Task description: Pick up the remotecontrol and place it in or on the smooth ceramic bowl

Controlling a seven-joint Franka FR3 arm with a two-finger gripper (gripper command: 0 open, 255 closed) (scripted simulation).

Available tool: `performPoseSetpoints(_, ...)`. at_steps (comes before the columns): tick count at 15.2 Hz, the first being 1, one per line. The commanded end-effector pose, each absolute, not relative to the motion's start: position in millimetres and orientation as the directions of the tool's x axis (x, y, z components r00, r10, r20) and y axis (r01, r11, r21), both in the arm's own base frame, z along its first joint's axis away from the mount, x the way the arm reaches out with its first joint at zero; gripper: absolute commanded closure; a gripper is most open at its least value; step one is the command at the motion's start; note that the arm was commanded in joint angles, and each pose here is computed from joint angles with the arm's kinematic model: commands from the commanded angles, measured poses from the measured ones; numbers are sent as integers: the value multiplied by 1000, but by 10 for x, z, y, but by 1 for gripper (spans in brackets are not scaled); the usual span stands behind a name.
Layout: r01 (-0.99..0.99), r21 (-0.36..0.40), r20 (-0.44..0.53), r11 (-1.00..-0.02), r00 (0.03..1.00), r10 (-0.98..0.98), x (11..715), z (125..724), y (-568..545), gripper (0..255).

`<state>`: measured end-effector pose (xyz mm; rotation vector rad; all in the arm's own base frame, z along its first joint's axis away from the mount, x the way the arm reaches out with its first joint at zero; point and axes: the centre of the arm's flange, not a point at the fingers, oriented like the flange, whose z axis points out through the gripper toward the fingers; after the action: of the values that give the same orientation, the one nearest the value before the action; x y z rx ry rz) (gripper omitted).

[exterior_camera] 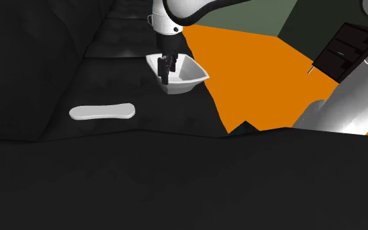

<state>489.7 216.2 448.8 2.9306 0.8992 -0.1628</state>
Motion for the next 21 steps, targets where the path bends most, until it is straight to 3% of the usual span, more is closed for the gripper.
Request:
performPoseSetpoints(1,594,35,-119,-804,801,587,5009,4395,2379,0)
performPoseSetpoints(21,824,21,-94,-566,565,820,5545,3592,4464,0)
